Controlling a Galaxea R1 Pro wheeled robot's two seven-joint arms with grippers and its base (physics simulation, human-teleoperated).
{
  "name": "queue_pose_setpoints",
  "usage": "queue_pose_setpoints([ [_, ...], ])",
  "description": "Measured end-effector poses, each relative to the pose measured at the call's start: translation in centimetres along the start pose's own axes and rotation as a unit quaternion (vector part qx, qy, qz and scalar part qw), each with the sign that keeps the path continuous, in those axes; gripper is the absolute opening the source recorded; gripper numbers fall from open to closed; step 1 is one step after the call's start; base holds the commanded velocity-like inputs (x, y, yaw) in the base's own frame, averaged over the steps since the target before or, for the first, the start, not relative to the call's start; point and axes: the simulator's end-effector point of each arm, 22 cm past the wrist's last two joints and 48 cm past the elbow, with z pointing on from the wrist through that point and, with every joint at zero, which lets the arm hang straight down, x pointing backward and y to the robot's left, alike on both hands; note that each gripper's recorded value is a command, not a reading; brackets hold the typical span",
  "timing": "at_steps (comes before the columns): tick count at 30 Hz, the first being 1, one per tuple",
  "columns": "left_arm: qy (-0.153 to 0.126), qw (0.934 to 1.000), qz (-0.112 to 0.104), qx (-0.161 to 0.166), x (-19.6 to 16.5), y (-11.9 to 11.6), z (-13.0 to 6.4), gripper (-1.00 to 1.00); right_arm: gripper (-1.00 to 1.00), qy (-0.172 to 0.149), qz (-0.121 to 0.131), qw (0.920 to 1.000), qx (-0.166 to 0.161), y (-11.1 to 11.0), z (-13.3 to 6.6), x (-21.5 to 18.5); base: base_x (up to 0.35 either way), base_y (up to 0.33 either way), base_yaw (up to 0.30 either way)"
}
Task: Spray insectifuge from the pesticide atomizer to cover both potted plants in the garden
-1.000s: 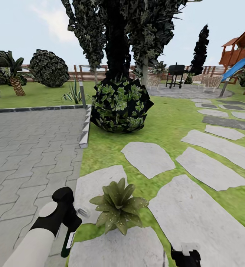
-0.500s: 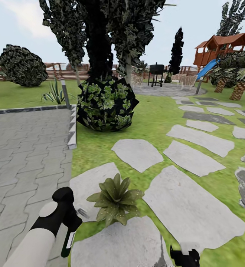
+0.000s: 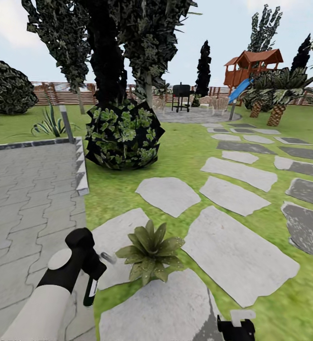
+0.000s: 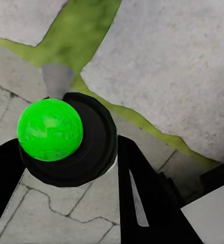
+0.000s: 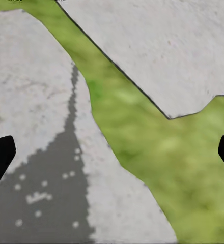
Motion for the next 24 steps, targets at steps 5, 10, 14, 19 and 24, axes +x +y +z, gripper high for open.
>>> queue_pose_setpoints([
  [5, 0.001, 1.0, 0.002, -0.002, 0.0, 0.1, 0.0, -1.0, 1.0, 0.0, 0.0, 1.0, 0.001, 0.0, 0.0, 0.0, 0.142, 0.159, -0.001],
  [10, 0.013, 0.9982, 0.058, -0.008, 0.5, -0.4, 0.5, -1.0, 1.0, 0.0, 0.001, 1.0, 0.003, -0.1, 0.0, 0.0, 0.009, 0.01, -0.138],
  [14, 0.019, 0.9974, 0.069, -0.006, 0.8, -0.5, 0.9, -1.0, 1.0, 0.0, 0.002, 1.0, 0.004, -0.1, 0.0, 0.0, 0.0, 0.0, -0.253],
  [19, 0.021, 0.9974, 0.069, -0.006, 1.0, -0.3, 1.0, -1.0, 1.0, 0.001, 0.002, 1.0, 0.004, -0.1, 0.0, 0.1, 0.0, 0.0, -0.261],
  [24, 0.021, 0.9971, 0.073, -0.008, 0.8, -0.4, 0.9, -1.0, 1.0, 0.001, 0.002, 1.0, 0.004, -0.1, 0.0, 0.1, 0.0, 0.158, -0.181],
])
